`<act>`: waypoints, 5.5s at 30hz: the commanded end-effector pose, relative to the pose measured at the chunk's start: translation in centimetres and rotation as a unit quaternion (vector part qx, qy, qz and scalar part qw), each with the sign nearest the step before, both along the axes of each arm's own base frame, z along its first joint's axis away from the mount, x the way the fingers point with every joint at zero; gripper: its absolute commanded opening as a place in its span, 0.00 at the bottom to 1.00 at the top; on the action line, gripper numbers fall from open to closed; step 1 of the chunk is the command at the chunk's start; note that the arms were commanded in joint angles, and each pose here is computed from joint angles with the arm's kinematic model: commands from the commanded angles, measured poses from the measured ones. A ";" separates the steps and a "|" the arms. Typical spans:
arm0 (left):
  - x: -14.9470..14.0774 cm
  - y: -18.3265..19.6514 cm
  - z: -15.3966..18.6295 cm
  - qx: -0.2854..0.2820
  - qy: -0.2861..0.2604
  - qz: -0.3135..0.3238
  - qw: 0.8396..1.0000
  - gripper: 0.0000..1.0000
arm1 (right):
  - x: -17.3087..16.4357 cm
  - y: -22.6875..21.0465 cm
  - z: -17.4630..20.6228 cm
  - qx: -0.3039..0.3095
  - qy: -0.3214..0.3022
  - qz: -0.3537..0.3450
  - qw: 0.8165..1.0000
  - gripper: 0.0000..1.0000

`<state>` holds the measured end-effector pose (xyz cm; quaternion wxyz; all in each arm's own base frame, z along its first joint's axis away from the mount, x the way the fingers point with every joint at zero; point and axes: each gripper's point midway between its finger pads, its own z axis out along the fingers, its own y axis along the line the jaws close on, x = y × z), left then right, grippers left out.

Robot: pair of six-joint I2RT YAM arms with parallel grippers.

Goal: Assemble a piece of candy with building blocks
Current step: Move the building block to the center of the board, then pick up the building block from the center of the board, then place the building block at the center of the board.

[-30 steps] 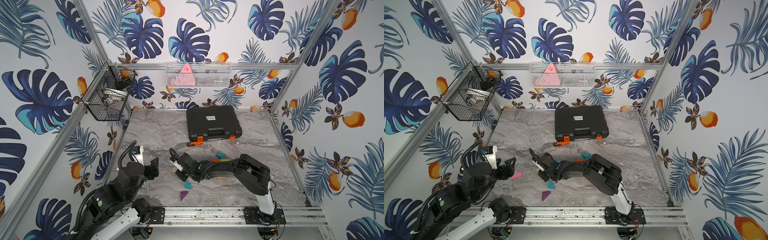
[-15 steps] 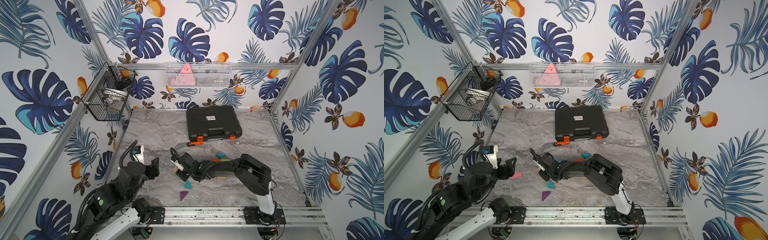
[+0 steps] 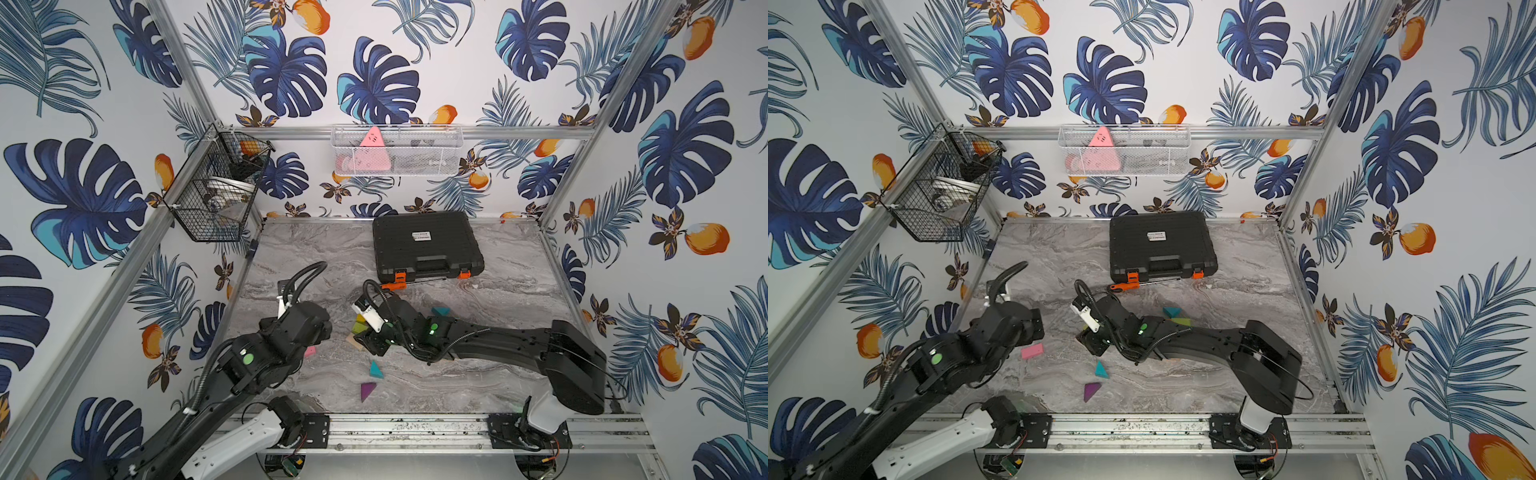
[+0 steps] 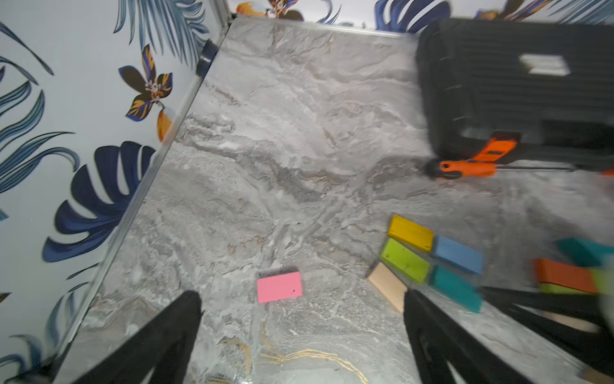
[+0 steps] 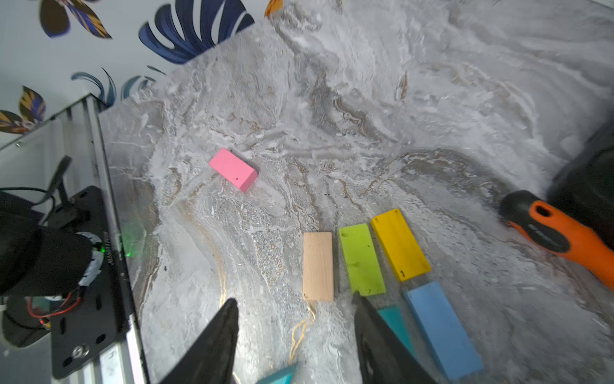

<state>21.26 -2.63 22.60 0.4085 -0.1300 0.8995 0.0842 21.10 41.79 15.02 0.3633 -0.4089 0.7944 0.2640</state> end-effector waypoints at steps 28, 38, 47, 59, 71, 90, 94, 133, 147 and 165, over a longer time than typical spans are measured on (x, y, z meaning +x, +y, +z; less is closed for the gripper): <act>2.2 4.4 -19.0 -0.157 0.183 0.203 0.949 0.99 | 0.0 -6.5 0.6 0.068 -0.040 -0.057 0.995 0.74; 2.3 2.9 -20.5 -0.204 0.191 0.176 0.944 0.99 | 0.2 -6.7 0.5 0.065 -0.044 -0.063 0.995 0.75; 2.2 1.3 -21.0 -0.229 0.196 0.142 0.943 0.97 | 0.4 -6.8 0.4 0.063 -0.046 -0.067 0.995 0.76; 0.1 -0.3 -22.3 -0.207 0.238 0.125 0.941 0.88 | 0.5 -6.8 0.1 0.059 -0.047 -0.070 0.995 0.76; -1.2 -1.5 -22.9 -0.201 0.252 0.103 0.941 0.80 | 0.6 -6.9 -0.4 0.051 -0.043 -0.073 0.995 0.76; 0.3 -2.8 -18.4 -0.184 0.192 0.055 0.962 0.61 | 1.4 -8.0 0.0 0.059 -0.060 -0.109 0.991 0.76; 1.1 -4.9 -15.9 -0.175 0.162 0.009 0.971 0.61 | 2.4 -9.3 0.6 0.074 -0.067 -0.145 0.984 0.77; 1.2 -19.5 -18.4 -0.024 0.207 -0.308 0.928 0.60 | 5.8 -16.6 1.9 0.126 -0.083 -0.289 0.945 0.76; 2.1 -19.6 -19.4 0.000 0.214 -0.297 0.931 0.63 | 5.8 -16.2 1.7 0.124 -0.077 -0.282 0.948 0.76; 2.1 -18.7 -19.5 0.012 0.211 -0.282 0.936 0.80 | 5.8 -15.7 1.1 0.113 -0.067 -0.274 0.953 0.77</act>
